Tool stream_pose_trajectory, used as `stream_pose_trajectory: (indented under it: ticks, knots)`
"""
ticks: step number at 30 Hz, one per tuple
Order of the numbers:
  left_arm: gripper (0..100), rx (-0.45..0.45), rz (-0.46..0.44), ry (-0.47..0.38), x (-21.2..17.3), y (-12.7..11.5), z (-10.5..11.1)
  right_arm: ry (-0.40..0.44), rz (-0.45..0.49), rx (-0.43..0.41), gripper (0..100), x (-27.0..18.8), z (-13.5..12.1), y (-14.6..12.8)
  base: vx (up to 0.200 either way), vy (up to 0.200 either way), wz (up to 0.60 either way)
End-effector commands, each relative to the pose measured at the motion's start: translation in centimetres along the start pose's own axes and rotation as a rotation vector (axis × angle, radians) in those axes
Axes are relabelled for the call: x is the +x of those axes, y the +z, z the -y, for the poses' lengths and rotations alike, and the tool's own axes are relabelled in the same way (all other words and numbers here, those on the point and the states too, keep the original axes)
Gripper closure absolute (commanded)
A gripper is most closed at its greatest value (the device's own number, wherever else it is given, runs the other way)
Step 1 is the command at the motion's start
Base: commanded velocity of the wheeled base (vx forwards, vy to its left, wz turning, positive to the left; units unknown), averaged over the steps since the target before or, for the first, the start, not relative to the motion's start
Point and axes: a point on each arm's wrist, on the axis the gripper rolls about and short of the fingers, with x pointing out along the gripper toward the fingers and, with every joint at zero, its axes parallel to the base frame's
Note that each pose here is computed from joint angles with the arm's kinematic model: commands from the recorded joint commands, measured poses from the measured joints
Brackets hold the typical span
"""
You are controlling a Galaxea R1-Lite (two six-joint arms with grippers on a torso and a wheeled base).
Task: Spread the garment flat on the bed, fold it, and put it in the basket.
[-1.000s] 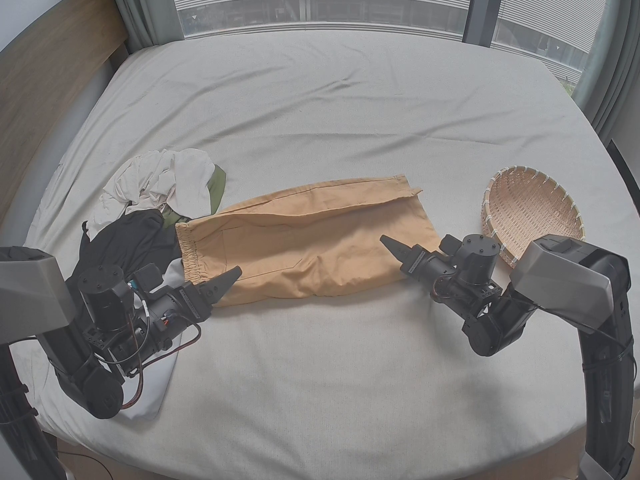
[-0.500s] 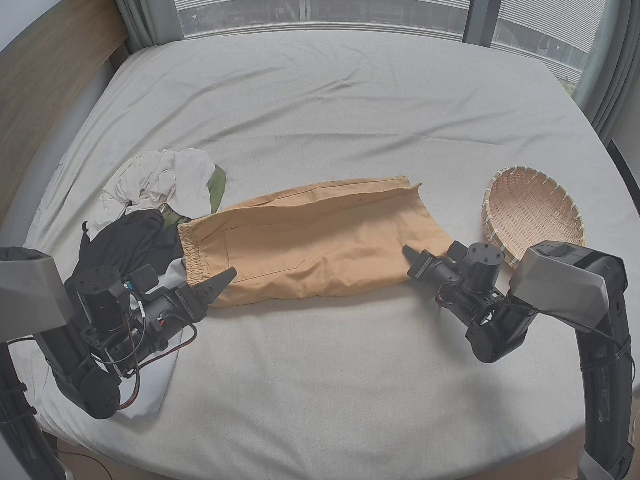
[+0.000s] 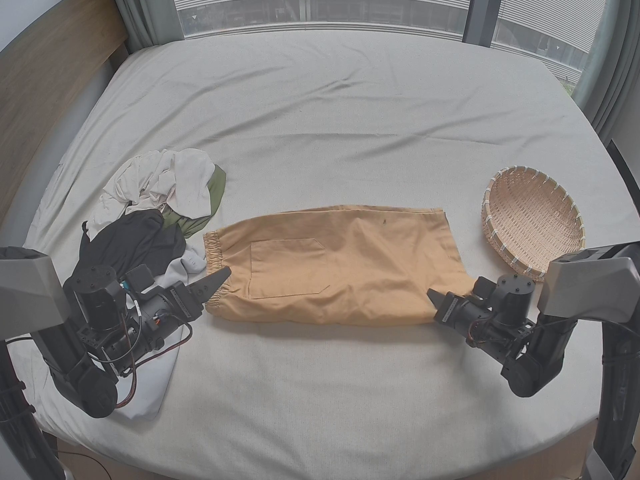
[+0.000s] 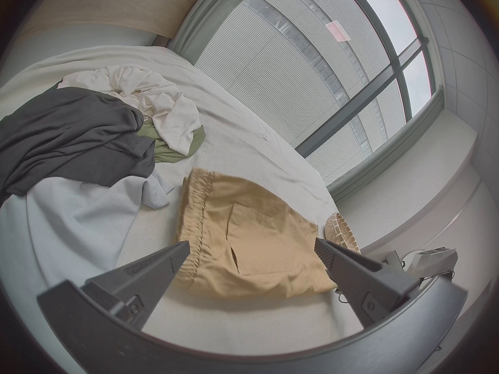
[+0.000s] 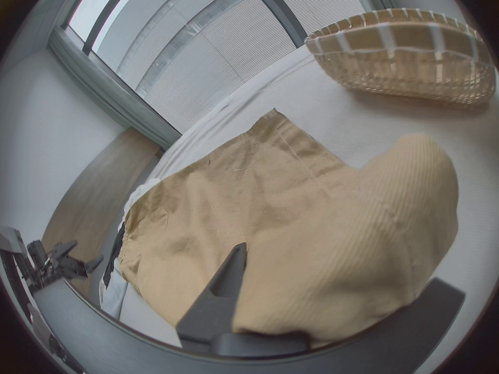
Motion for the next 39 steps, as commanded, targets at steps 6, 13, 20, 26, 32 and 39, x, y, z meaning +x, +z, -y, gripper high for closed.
stream_pose_trajectory:
  ticks: [6, 13, 20, 26, 32, 39]
  knots:
    - [0, -0.024, -0.069, 0.033, 0.7, -1.7, -1.3, -0.059, 0.016, -0.016, 100, -3.5, 0.9, 1.7, 0.000, 0.000, 0.00]
    - [0, -0.038, -0.117, 0.060, 1.5, -3.1, -2.5, -0.056, 0.016, -0.017, 0, -3.5, 0.7, 1.7, 0.000, 0.000, 0.00]
    - [0, -0.046, -0.141, 0.056, 3.3, -4.2, -3.7, -0.088, 0.057, -0.007, 0, -5.6, 0.2, 2.8, 0.000, 0.000, 0.00]
    - [0, -0.043, -0.140, 0.040, 5.8, -5.3, -4.4, -0.074, 0.128, -0.033, 0, -8.9, -0.9, 4.9, 0.000, 0.000, 0.00]
    - [0, -0.036, -0.128, 0.018, 7.2, -5.8, -4.3, -0.018, 0.239, -0.093, 0, -11.3, -2.7, 7.3, 0.000, 0.000, 0.00]
    - [0, -0.028, -0.135, -0.013, 9.3, -7.2, -4.2, 0.004, 0.290, -0.111, 0, -11.6, -3.2, 8.4, 0.000, 0.000, 0.00]
